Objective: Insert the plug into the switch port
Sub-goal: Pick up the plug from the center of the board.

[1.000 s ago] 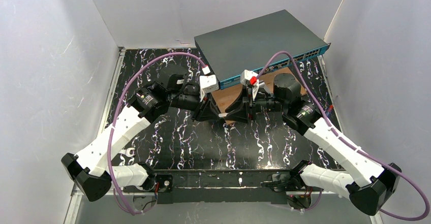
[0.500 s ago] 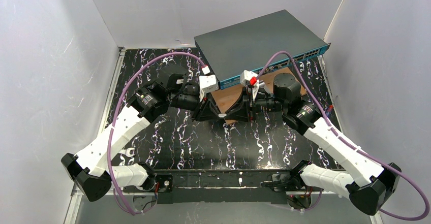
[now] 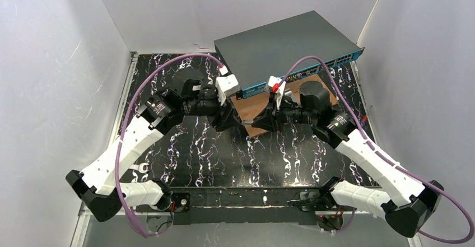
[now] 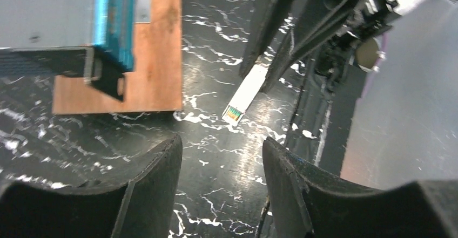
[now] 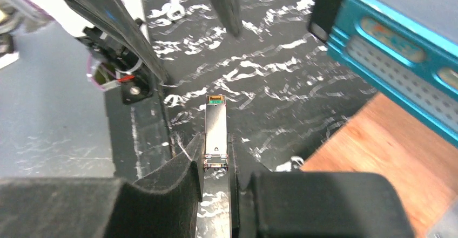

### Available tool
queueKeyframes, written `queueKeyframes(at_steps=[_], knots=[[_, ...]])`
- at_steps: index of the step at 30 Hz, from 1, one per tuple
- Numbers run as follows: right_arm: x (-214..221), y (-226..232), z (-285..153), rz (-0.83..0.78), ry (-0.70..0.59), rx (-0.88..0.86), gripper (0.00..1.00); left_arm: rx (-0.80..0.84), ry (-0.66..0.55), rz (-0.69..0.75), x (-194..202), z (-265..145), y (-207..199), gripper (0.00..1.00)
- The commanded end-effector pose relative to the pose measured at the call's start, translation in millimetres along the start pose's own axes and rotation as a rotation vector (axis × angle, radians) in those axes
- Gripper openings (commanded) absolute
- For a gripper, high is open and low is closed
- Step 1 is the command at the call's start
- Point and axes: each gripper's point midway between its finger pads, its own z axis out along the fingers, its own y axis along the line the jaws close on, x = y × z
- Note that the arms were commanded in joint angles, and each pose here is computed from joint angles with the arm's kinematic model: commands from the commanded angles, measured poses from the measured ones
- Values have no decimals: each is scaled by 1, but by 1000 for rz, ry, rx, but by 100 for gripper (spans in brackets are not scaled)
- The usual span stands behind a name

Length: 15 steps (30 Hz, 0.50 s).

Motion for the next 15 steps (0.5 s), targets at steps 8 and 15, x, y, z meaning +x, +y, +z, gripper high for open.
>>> queueKeyframes(at_steps=[8,15], knots=[[19,-80,-55,-15,118,584,1,-287,78,-80,-7,-6,51,59],[29,-115,-92,1,144,852,1,-311,68,-106,-16,3,65,59]])
